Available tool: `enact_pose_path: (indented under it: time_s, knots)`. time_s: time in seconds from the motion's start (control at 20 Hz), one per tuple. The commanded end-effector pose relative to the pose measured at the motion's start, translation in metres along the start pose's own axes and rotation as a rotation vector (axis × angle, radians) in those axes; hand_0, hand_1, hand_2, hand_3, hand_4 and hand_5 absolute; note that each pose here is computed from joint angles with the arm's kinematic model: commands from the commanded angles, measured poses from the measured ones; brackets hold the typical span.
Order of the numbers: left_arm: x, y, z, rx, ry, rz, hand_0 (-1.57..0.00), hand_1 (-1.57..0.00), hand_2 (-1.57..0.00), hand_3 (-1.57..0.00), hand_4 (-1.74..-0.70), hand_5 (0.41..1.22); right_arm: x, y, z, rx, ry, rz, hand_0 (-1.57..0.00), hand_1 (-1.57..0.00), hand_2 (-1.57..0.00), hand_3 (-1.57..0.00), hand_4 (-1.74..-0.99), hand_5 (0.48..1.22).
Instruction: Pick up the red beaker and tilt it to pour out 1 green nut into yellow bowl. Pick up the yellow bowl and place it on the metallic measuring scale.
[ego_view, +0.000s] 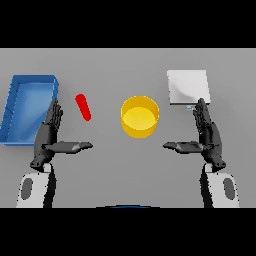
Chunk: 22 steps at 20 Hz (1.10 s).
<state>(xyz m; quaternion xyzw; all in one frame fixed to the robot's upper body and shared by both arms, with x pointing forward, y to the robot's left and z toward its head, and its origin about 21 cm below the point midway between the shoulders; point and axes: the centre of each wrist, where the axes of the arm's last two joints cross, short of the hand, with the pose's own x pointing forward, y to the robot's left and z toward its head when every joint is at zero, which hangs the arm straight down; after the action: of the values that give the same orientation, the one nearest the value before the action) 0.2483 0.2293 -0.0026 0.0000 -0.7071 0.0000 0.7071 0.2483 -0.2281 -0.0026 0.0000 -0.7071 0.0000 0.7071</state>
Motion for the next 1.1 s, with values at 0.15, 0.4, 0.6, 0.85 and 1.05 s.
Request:
enact_pose_path:
  time_s: [0.15,0.4,0.6,0.85,1.05]
  knots:
    - [0.0,0.006,0.001,0.004,-0.001,-0.002,0.0,0.0,0.0,0.0,-1.09,0.623,0.0,-0.005,0.002,-0.003,-0.002,0.001,0.0,0.0,0.0,0.0,-1.128,0.66]
    - [0.003,0.005,0.028,-0.024,-0.068,-0.14,0.0,0.0,0.0,0.0,-1.09,0.618,0.003,0.0,0.028,0.052,-0.17,0.263,0.0,0.0,0.0,0.0,-1.127,0.664]
    - [0.009,0.003,0.031,-0.031,-0.028,-0.189,0.0,0.0,0.0,0.0,-1.1,0.616,0.004,0.004,0.032,0.052,-0.142,0.313,0.0,0.0,0.0,0.0,-1.112,0.659]
    - [0.0,-0.009,0.013,-0.056,-0.009,-0.213,0.0,0.0,0.0,0.0,-1.11,0.623,0.01,0.008,0.031,0.047,-0.147,0.3,0.0,0.0,0.0,0.0,-1.13,0.65]
    - [-0.006,-0.011,-0.019,-0.051,-0.017,-0.227,0.0,0.0,0.0,0.0,-1.15,0.636,0.01,0.003,0.032,0.058,-0.153,0.251,0.0,0.0,0.0,0.0,-1.182,0.655]
